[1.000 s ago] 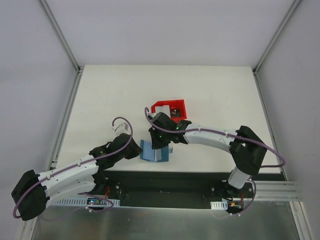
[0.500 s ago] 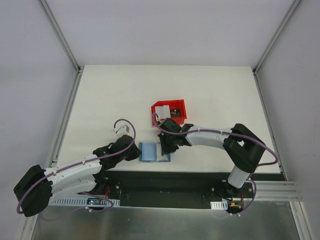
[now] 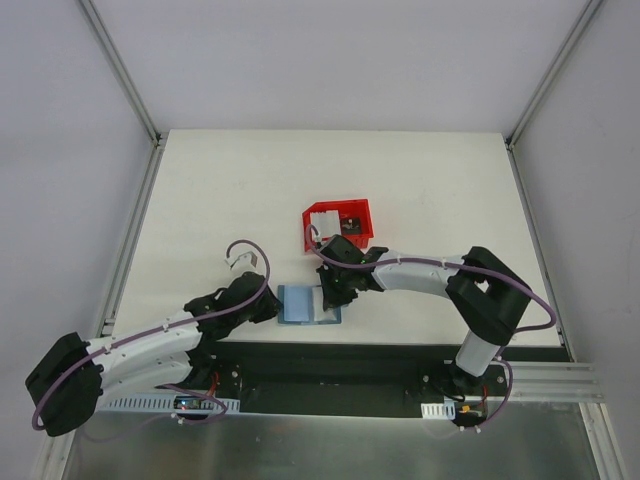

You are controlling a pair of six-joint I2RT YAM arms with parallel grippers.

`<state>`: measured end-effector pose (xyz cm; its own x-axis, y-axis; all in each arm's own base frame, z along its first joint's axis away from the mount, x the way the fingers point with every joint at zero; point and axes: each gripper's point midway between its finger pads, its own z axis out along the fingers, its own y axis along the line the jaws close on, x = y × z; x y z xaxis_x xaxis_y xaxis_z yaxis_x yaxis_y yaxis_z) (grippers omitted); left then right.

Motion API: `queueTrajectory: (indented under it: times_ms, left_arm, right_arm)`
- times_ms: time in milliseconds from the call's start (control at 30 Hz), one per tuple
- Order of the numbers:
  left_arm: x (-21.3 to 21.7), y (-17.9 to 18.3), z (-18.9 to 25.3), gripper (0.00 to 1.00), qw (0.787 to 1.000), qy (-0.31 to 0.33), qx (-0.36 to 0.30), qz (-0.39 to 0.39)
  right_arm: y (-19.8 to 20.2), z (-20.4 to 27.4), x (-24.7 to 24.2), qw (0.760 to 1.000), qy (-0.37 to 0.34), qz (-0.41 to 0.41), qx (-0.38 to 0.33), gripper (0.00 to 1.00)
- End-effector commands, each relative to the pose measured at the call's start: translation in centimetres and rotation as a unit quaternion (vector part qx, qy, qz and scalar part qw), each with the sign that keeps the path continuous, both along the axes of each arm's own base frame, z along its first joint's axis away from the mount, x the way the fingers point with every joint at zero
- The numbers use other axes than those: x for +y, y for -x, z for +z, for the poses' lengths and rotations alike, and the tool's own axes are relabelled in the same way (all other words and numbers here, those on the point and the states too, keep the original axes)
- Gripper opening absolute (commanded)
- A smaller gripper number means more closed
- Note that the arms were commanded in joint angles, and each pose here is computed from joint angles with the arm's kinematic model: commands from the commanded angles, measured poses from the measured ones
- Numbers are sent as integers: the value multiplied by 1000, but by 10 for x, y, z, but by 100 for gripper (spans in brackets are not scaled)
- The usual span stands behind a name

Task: Put the credit cards into the card holder
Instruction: Open the card holder at the center of the board, then pick up the credit card from the storage box.

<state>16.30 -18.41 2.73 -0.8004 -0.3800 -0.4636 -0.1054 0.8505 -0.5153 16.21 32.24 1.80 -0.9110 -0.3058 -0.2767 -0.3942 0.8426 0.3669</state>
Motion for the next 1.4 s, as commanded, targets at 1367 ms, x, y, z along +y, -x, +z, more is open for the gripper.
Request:
queueTrajectory:
  times_ms: [1367]
  left_arm:
    - [-6, -6, 15, 0, 993, 106, -42, 3]
  right_arm:
    - [-5, -11, -9, 999, 36, 7, 5, 6]
